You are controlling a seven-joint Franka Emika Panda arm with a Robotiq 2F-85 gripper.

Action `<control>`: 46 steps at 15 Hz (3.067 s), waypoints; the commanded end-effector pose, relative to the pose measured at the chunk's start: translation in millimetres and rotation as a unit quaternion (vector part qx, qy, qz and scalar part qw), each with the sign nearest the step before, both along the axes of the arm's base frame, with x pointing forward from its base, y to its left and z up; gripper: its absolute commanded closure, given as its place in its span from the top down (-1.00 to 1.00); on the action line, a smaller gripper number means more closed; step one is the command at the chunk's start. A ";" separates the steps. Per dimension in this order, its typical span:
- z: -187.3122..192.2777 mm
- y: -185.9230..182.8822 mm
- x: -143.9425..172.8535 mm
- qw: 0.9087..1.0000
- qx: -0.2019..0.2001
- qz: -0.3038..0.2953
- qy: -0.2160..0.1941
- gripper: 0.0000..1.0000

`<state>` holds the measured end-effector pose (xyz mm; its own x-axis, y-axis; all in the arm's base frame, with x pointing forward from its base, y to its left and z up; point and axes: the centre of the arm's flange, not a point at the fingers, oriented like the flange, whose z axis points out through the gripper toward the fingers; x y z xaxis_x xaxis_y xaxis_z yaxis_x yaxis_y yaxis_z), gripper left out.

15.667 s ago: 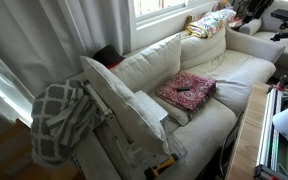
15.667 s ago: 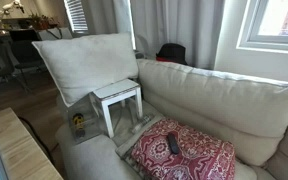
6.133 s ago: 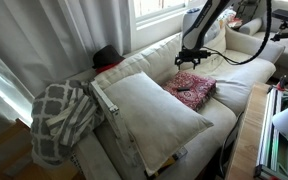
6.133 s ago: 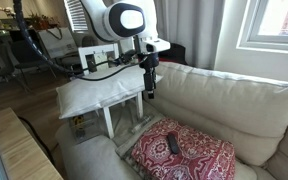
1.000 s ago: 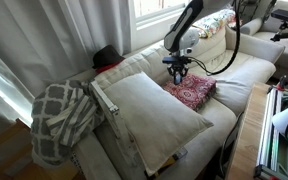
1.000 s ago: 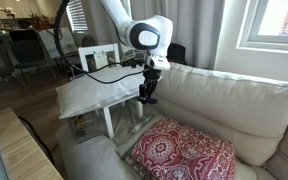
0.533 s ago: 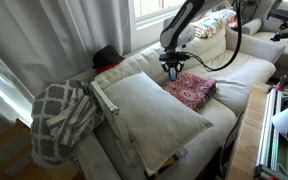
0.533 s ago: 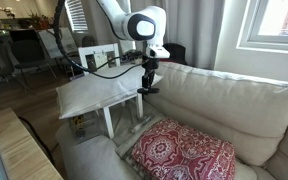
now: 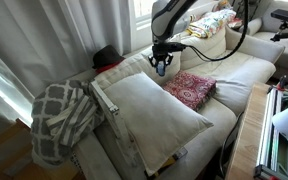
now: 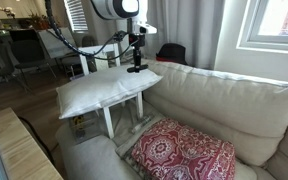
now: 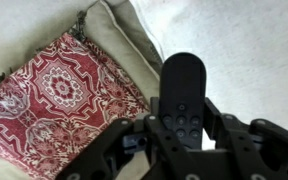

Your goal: Place the pillow flat on the seat of the wooden chair then put the remote control on it

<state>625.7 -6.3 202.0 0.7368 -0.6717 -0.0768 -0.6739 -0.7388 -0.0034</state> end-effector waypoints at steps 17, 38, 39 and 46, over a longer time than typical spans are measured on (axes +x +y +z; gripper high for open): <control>-2.3 151.0 -10.4 0.956 0.096 0.275 0.038 -0.65; 70.4 64.2 19.8 0.973 0.103 0.206 -0.029 1.00; 90.2 49.7 24.7 0.974 0.096 0.198 -0.045 1.00; 248.3 -6.6 11.5 0.956 0.096 0.216 -0.175 1.00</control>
<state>660.2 -1.8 406.7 0.9357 -0.3320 0.1193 -0.2869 -0.9129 -0.2903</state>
